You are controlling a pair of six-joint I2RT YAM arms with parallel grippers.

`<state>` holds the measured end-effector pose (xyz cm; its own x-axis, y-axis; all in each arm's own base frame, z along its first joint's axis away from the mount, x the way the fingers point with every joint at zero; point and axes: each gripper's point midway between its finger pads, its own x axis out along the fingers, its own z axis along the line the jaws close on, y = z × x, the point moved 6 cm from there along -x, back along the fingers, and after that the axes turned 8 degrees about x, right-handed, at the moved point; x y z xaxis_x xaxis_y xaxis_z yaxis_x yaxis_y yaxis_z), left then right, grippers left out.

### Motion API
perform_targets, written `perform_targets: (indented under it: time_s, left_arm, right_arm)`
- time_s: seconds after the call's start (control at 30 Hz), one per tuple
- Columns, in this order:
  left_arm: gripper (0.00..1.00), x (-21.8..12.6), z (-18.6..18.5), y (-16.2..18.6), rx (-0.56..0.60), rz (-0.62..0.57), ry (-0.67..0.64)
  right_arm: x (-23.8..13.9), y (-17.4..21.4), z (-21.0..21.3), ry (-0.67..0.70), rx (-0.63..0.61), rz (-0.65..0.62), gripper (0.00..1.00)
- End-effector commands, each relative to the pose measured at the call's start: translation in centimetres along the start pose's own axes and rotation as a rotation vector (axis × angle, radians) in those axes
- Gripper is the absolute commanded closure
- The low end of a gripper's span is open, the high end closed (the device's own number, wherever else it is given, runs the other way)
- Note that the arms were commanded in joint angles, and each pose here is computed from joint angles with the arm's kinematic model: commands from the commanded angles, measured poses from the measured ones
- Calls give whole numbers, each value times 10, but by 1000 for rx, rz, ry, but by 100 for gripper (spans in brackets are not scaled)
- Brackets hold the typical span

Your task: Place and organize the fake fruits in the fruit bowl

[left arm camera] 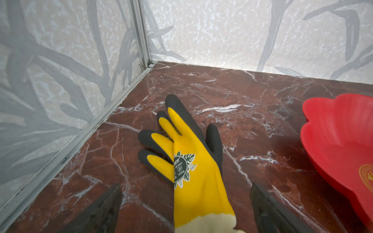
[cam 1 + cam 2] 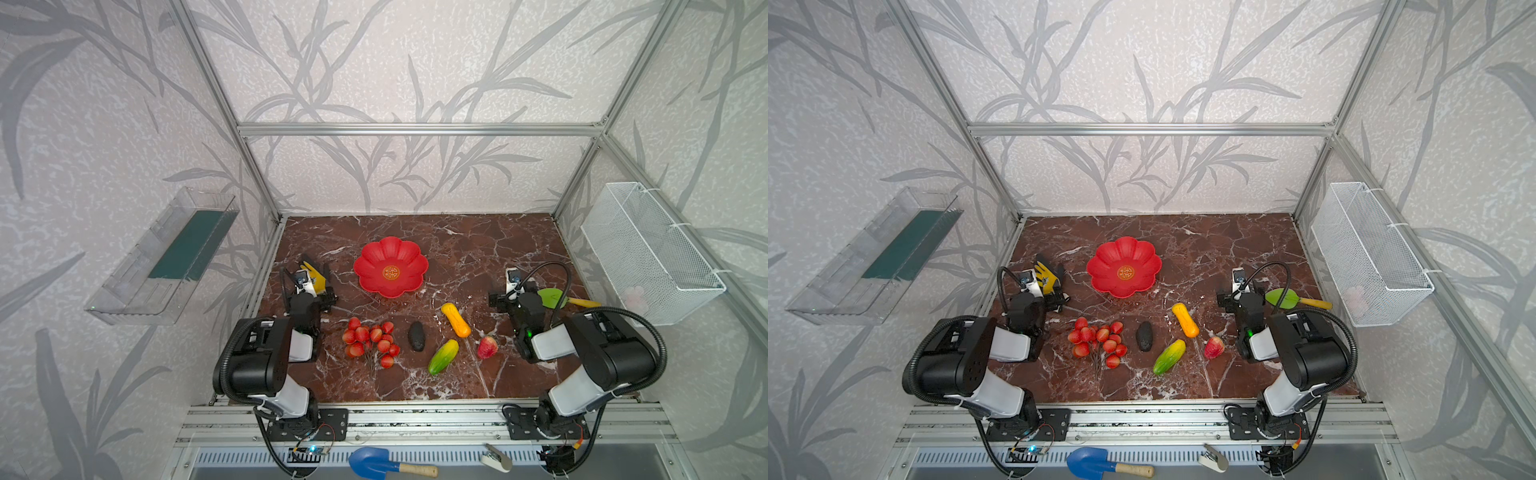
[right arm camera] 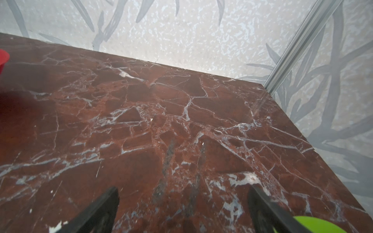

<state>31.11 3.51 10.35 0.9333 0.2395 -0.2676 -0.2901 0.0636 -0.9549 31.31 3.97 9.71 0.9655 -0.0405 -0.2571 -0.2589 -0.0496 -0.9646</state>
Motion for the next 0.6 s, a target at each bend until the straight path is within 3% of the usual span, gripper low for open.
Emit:
perform_targets:
  time_s: [0.0, 0.17, 0.23, 0.33, 0.4, 0.47, 0.5, 0.57]
  left_arm:
    - [1, 3, -1, -15, 5, -64, 4]
    - [4, -7, 6, -23, -15, -96, -40]
    - [5, -17, 8, -36, -15, -114, -48]
    - [5, -26, 8, -57, -12, -62, -52]
    - [4, -30, 9, -75, -88, -41, -38]
    - [4, -34, 6, -91, -140, -52, 4]
    - [4, -36, 5, -97, -168, -68, 19]
    - [5, -40, 5, -101, -243, -68, 31]
  right_arm:
    - [0, -19, -2, 51, -3, -94, 1]
    - [-6, -26, -5, 64, 10, -112, 1]
    - [-12, -46, -6, 196, -21, -125, 1]
    - [-11, -88, 9, 103, -64, 33, 1]
    - [-14, -119, 8, 113, 31, 69, 1]
    - [-19, -139, 3, 135, 254, 57, 1]
    - [-23, -141, 9, 59, 314, 99, 1]
    - [-36, -143, 29, -182, 306, 133, 1]
